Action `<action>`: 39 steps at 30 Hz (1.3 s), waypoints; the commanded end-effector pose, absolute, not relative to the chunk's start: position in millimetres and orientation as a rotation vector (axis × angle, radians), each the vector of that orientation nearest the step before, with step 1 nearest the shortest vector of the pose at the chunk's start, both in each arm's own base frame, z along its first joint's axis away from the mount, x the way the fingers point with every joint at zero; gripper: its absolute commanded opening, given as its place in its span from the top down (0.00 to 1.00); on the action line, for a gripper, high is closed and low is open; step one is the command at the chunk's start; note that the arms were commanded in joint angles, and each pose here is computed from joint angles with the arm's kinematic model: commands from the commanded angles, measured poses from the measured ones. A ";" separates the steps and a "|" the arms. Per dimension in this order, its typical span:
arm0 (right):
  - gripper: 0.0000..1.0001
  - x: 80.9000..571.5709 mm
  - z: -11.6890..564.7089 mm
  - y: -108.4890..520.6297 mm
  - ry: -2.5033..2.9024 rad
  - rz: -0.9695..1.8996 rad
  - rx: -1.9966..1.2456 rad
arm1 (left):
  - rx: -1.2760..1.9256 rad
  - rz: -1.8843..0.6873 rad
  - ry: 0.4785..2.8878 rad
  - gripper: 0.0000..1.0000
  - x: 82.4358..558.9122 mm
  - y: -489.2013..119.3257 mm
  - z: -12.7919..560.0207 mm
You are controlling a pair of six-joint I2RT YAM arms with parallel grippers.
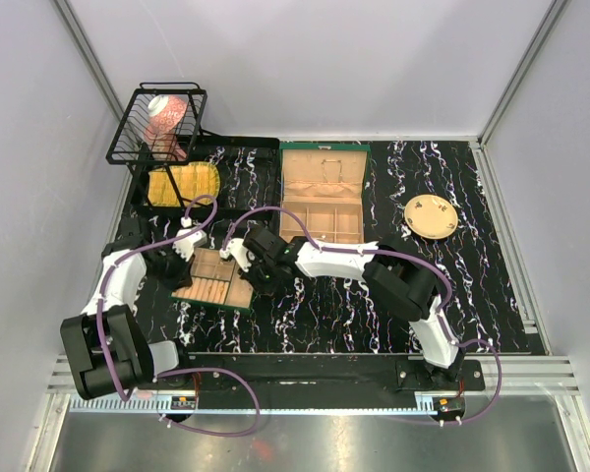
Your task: Organize the mixed jewelry
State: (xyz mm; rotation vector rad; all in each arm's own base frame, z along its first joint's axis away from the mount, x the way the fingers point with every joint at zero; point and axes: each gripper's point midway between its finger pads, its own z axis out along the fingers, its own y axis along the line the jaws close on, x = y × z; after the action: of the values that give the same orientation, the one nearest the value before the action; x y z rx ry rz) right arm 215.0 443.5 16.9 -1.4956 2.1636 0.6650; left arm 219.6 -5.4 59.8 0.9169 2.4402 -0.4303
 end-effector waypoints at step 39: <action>0.88 229.0 44.7 443.0 2.062 0.585 -1.440 | 0.814 -0.423 2.574 1.00 222.8 -8.9 38.2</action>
State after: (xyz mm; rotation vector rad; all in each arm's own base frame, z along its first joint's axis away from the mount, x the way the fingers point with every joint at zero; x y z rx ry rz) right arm 224.4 434.4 18.2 -1.4657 2.1446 0.5821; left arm 220.1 -7.7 38.6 0.8387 2.5495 -0.4526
